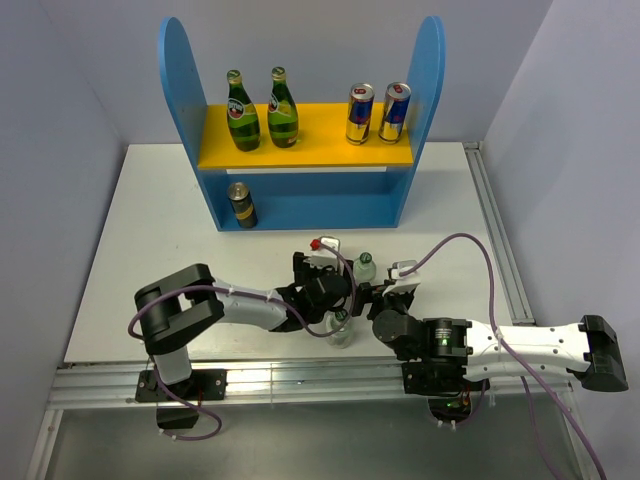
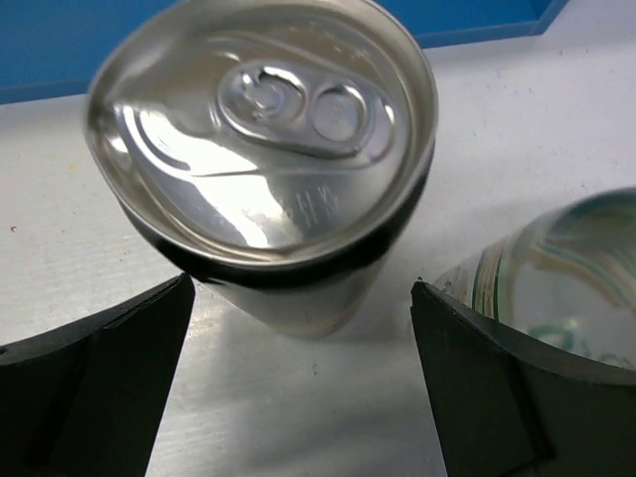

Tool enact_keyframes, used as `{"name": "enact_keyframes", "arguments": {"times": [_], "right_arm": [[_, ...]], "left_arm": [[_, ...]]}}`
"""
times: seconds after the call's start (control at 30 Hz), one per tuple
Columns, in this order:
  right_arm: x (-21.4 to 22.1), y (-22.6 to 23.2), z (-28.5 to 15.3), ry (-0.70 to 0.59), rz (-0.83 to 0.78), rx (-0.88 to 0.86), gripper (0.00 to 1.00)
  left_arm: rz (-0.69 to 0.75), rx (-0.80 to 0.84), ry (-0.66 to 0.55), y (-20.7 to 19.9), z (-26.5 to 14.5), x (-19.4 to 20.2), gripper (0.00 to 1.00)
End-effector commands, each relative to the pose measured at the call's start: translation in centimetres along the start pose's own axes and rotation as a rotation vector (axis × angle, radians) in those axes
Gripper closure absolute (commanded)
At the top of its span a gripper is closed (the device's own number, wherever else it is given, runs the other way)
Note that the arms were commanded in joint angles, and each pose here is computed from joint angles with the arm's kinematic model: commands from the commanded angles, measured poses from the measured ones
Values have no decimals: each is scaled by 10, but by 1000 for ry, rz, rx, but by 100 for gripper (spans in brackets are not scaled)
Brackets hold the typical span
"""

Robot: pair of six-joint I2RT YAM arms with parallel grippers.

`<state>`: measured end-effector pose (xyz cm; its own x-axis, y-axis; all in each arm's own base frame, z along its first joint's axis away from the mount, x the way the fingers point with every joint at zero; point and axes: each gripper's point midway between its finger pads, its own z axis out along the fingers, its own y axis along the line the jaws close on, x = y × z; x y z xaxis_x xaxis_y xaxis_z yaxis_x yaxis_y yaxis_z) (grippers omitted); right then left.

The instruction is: Place and organize the beverage onto the shelf

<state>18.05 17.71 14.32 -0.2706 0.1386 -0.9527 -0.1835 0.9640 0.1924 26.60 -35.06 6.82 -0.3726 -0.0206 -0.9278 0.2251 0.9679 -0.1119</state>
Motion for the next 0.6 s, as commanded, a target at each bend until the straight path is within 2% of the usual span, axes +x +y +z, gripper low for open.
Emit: {"name": "enact_keyframes", "arguments": {"times": [0.0,0.4,0.5,0.57], "right_arm": [[-9,12,0,-19,59,-27,12],[-8,15,0,-14,51,-37,12],[-7,16,0,-12,46,-41,12],[-7,17,1,-12,41,-41,12]], "left_arm": [[-22,-23,-66,1,9,-22,3],[-44,-56,-115,12,49,-32,5],[-58,-57,-135,15,56,-39,7],[-60,-69,-148,18,58,-44,14]]}}
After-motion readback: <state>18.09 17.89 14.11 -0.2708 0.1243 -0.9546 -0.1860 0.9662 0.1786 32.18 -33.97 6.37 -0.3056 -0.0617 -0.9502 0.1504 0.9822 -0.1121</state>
